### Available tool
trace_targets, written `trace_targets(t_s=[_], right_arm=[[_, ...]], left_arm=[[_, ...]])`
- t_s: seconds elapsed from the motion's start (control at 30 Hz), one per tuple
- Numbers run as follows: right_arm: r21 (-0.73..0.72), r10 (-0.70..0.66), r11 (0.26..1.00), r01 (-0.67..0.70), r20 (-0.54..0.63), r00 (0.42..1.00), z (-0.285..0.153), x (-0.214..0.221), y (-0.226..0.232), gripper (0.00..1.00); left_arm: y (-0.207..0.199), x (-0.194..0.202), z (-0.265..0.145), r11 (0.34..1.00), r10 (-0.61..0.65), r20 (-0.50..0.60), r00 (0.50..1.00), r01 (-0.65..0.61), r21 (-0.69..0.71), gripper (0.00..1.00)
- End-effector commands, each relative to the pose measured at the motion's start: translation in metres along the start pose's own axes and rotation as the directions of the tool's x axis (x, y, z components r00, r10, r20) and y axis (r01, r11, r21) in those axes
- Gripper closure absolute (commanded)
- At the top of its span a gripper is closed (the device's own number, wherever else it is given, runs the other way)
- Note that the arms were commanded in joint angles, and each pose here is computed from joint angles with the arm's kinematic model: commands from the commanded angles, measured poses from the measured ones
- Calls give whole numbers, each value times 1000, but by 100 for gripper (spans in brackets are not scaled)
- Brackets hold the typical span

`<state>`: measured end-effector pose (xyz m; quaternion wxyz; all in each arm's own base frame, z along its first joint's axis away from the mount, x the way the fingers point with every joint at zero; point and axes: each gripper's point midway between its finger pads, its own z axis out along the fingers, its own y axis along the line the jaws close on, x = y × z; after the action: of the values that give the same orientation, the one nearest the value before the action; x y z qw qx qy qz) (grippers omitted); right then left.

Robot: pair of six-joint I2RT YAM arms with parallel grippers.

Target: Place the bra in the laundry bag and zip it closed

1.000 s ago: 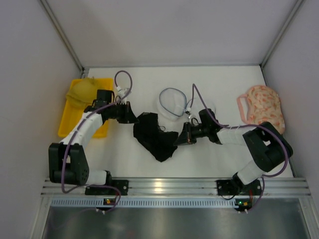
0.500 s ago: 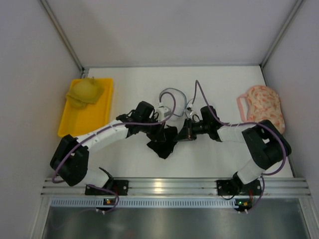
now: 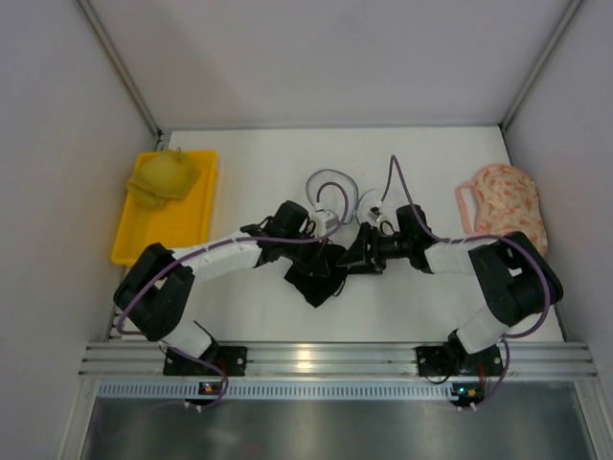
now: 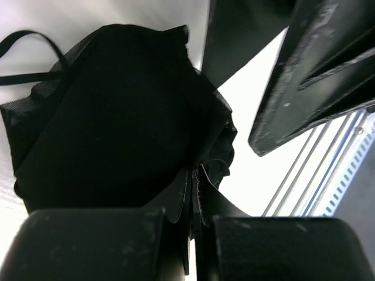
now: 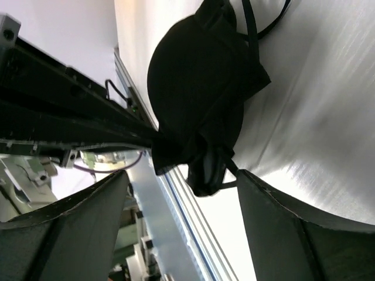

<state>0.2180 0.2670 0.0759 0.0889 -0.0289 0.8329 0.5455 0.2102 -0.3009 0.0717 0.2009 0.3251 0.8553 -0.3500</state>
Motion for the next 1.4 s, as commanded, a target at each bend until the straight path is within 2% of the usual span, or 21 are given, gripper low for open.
trace_targets(t_s=[0.0, 0.2, 0.33, 0.67, 0.8, 0.87, 0.9, 0.97, 1.0, 1.07, 1.1, 1.2, 1.23, 1.27, 1.3, 1.37], right_arm=[[-18, 27, 1000, -26, 56, 998, 2, -16, 4, 24], [40, 119, 992, -122, 68, 991, 8, -11, -15, 20], [32, 187, 981, -190, 92, 978, 16, -14, -14, 11], [-8, 216, 976, -216, 47, 975, 50, -14, -10, 14], [-15, 196, 981, -196, 18, 980, 58, -5, -7, 23], [-19, 192, 981, -192, 12, 981, 60, -4, -5, 39], [-21, 188, 982, -188, 11, 982, 60, -4, -5, 52], [-30, 176, 984, -176, 3, 984, 61, -7, 0, 66], [-37, 170, 985, -170, 1, 985, 60, -8, 3, 79], [-68, 131, 989, -131, -3, 991, 57, -13, 16, 90], [-77, 122, 990, -121, -1, 993, 55, -16, 21, 100], [-119, 43, 992, -43, -2, 999, 43, -20, 41, 100], [-150, -4, 989, 4, 1, 1000, 35, -21, 56, 100], [-137, -7, 991, 6, -3, 1000, 30, -21, 57, 100], [-137, -35, 990, 35, 0, 999, 26, -22, 60, 100], [-133, -111, 985, 110, 2, 994, 12, -20, 68, 100]], left_arm=[[-13, -27, 2, 998, 9, 81, 997, -14, 60, 100], [-12, -25, 7, 997, -31, 67, 997, 27, 68, 100], [-15, -25, 8, 996, -40, 61, 997, 35, 83, 100], [-18, -19, 9, 993, -63, 42, 997, 59, 105, 100], [-14, -18, 9, 994, -69, 40, 997, 66, 85, 100], [-14, -18, 9, 994, -71, 38, 997, 67, 86, 100], [-14, -18, 9, 994, -71, 38, 997, 67, 86, 100], [-18, -19, 7, 993, -63, 42, 997, 59, 99, 100], [-19, -18, 6, 993, -59, 42, 997, 54, 105, 98], [-23, -20, 1, 993, -42, 50, 998, 36, 113, 85], [-24, -17, -2, 993, -42, 37, 998, 38, 108, 82], [-31, -26, -28, 995, 53, 74, 996, -59, 79, 67], [-34, -30, -36, 994, 70, 91, 993, -77, 75, 55], [-36, -35, -44, 993, 90, 115, 989, -98, 72, 49], [-40, -46, -54, 990, 114, 153, 982, -125, 62, 38], [-40, -73, -84, 990, 139, 244, 960, -141, -11, 24]])
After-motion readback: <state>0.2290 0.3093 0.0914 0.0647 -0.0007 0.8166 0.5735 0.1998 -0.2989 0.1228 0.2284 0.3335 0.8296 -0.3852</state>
